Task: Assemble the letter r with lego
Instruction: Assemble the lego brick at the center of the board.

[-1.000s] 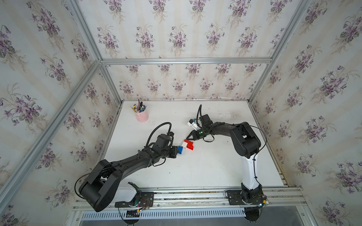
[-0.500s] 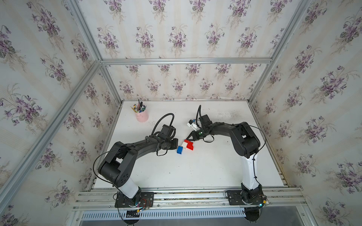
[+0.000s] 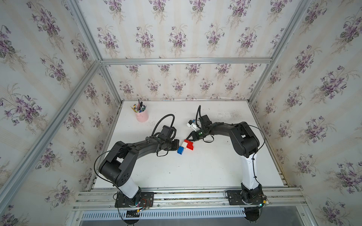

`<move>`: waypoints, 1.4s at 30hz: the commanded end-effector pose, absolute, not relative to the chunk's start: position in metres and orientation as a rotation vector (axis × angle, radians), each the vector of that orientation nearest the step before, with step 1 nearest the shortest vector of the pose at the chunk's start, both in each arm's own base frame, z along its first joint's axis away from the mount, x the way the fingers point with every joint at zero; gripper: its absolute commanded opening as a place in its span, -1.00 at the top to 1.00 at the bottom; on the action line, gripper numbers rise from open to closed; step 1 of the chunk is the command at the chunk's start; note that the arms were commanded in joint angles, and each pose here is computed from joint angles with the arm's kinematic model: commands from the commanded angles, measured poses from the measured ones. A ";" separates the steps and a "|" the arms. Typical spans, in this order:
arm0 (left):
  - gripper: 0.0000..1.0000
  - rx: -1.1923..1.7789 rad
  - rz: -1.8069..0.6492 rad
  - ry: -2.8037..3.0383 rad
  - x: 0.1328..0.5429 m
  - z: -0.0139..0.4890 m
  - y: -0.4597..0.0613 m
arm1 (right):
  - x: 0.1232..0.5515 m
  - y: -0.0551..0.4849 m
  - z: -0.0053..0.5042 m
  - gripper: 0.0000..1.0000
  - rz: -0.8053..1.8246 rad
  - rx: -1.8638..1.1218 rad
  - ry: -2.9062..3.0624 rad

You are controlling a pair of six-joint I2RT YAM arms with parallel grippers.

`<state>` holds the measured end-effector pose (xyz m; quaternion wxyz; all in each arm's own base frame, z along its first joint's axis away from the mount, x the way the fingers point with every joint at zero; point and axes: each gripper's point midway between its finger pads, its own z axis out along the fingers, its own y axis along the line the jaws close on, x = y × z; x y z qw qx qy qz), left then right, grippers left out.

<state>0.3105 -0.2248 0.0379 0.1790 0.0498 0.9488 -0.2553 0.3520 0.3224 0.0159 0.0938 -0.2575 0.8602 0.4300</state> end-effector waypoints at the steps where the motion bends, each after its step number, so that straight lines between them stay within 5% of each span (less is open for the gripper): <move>1: 1.00 0.140 -0.770 2.665 0.313 0.040 -0.231 | 0.348 0.320 0.010 1.00 1.272 -0.767 2.579; 29: 1.00 0.015 -0.616 2.578 0.318 0.059 -0.195 | 0.343 0.319 0.006 1.00 1.291 -0.782 2.596; 42: 1.00 0.022 -0.824 2.686 0.239 0.032 -0.195 | 0.349 0.322 0.008 1.00 1.289 -0.793 2.589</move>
